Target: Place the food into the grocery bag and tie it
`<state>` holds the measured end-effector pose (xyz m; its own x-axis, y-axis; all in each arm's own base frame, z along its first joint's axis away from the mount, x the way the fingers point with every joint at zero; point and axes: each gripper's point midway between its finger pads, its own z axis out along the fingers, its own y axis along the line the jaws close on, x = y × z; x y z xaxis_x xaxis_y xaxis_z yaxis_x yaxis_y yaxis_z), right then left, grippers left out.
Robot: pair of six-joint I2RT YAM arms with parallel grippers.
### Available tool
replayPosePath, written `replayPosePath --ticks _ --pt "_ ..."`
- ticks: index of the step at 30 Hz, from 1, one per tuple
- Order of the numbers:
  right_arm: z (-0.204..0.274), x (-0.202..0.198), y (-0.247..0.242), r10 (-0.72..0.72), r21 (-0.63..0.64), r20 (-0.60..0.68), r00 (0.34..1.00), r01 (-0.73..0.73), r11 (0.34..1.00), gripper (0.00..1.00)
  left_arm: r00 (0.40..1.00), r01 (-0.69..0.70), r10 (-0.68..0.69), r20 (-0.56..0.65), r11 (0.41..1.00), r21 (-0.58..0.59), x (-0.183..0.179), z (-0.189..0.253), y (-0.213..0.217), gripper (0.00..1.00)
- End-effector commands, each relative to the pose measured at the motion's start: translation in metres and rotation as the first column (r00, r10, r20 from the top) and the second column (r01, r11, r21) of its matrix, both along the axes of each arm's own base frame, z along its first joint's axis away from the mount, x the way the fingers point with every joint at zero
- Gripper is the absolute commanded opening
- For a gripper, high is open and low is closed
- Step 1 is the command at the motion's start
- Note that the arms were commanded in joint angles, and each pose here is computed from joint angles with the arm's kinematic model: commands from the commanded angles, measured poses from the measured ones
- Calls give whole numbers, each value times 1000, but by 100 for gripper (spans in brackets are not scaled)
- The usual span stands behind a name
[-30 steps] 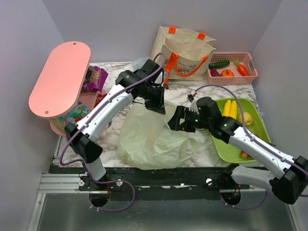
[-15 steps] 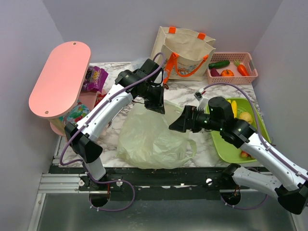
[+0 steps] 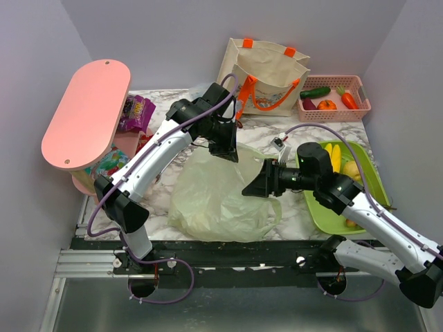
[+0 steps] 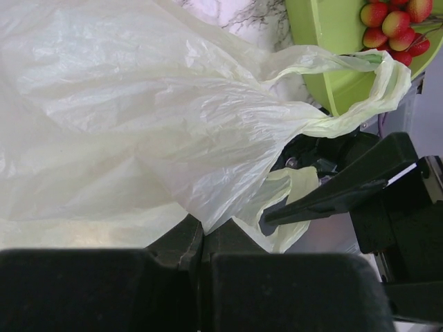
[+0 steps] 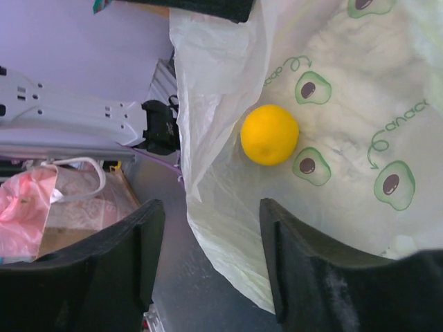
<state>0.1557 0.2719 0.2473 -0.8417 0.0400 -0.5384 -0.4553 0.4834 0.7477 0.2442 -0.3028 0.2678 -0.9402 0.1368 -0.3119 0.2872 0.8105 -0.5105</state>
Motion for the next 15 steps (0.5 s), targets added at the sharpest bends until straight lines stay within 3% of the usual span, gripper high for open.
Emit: replayPosePath --ticks 1,8,11,13,15 --pt "10 -10 10 73 73 -2 997 -73 995 57 1000 4 -4 -3 1000 -28 1 9 -3 0" --pt "19 -11 9 80 72 12 997 -81 994 20 1000 -25 26 11 999 -41 4 13 -3 0" --pt "17 -11 8 76 67 11 997 -77 995 16 999 -44 45 20 998 -47 4 17 -2 0" --pt "16 -11 8 77 66 8 997 -77 995 15 998 -55 57 28 997 -51 4 20 0 24" --pt "16 -11 8 76 67 9 997 -76 995 15 996 -73 75 44 996 -51 4 25 4 60"
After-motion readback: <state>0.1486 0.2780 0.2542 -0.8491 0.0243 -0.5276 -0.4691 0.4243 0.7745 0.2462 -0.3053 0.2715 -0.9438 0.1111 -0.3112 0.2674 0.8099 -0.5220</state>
